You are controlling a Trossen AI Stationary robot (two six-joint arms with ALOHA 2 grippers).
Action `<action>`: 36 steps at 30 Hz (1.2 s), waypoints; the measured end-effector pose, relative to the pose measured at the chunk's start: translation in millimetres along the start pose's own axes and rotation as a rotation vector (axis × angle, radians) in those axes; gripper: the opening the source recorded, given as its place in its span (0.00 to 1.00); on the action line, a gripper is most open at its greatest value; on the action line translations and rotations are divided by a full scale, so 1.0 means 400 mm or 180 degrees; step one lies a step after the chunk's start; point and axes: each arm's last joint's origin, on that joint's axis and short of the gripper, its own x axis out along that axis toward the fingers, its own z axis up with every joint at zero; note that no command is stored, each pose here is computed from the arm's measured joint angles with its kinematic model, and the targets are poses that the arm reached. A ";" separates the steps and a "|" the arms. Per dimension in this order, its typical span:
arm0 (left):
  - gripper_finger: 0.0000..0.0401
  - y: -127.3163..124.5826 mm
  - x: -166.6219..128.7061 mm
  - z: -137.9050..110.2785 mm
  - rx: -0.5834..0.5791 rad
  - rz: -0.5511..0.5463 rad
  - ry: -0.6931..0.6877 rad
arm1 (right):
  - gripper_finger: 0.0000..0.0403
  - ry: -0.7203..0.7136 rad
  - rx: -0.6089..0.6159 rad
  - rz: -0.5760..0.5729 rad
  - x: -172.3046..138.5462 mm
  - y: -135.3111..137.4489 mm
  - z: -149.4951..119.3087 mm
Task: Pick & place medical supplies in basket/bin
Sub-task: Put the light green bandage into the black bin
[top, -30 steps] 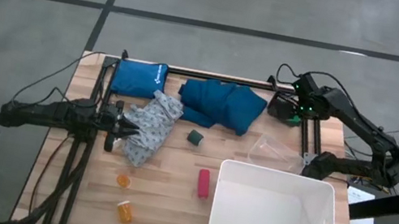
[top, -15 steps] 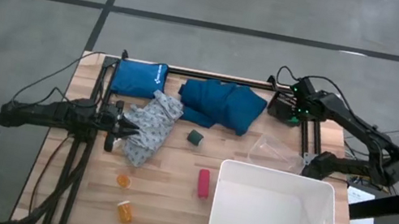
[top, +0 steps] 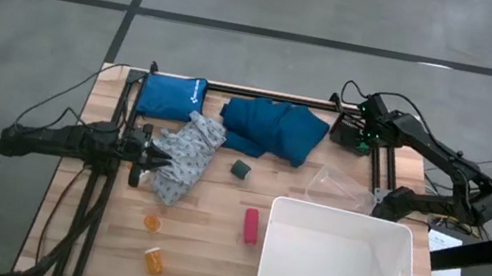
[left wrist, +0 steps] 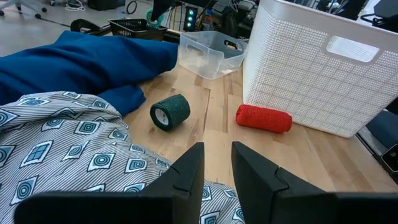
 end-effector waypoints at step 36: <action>0.22 0.000 0.000 0.000 0.0000 0.0000 0.0000 | 0.62 -0.0104 0.0043 0.0056 0.038 0.001 -0.017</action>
